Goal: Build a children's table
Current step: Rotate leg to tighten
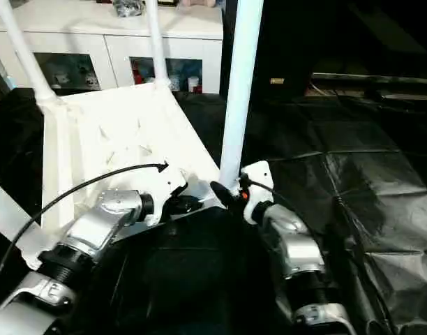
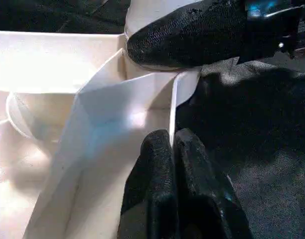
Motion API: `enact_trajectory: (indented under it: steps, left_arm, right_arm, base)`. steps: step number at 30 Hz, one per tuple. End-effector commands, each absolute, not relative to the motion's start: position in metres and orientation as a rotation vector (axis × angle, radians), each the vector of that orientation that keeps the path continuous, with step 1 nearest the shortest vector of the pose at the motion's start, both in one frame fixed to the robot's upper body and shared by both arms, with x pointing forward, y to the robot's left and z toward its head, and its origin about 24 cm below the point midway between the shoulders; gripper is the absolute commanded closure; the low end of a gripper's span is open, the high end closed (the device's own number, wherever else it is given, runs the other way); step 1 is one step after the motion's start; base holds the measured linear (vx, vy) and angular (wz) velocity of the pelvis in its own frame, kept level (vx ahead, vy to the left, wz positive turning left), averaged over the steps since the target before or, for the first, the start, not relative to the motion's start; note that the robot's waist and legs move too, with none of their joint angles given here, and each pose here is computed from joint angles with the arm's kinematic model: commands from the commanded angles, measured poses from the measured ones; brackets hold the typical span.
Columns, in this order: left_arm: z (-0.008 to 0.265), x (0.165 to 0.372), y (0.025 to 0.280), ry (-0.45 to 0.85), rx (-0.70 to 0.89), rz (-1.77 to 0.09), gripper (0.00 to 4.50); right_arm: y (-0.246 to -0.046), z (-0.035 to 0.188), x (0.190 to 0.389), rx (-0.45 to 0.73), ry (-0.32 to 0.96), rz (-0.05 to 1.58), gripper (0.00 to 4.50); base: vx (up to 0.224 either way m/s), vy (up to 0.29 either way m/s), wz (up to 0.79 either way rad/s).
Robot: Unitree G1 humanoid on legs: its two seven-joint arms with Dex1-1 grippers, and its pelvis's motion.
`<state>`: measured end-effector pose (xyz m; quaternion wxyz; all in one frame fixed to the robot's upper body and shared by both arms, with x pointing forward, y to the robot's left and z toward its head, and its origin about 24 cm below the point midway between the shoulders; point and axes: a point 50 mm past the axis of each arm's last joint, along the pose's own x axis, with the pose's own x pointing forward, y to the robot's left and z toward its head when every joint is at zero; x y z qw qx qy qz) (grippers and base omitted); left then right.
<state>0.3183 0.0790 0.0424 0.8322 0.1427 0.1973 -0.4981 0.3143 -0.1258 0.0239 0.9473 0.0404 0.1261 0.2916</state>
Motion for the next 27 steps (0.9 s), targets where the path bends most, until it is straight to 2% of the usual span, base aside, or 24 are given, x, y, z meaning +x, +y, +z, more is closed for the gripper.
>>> enact_trajectory:
  steps: [1,4,10,15,22,27]
  left_arm:
    - [0.039,0.314,0.059,0.415,0.305,-1.103,4.50]
    - [0.041,0.308,0.067,0.391,0.308,-1.203,4.50]
    - [0.044,0.295,0.091,0.407,0.340,-1.378,4.50]
    - [0.047,0.290,0.113,0.445,0.356,-1.467,4.50]
    - [0.048,0.290,0.123,0.457,0.369,-1.470,4.50]
    - [0.048,0.290,0.123,0.452,0.367,-1.461,4.50]
  right_arm:
    - [-0.081,0.015,0.296,0.113,0.316,0.864,1.05]
    - [-0.093,0.024,0.293,0.078,0.289,0.991,0.69]
    - [-0.127,0.039,0.287,-0.022,0.300,1.194,0.69]
    - [-0.146,0.046,0.288,-0.090,0.332,1.258,0.69]
    - [-0.148,0.048,0.292,-0.099,0.336,1.273,1.19]
    - [-0.142,0.047,0.289,-0.080,0.343,1.326,1.61]
  base:
    - [0.000,0.000,0.00]
    - [0.000,0.000,0.00]
    - [0.000,0.000,0.00]
    - [0.000,0.000,0.00]
    - [0.000,0.000,0.00]
    - [0.000,0.000,0.00]
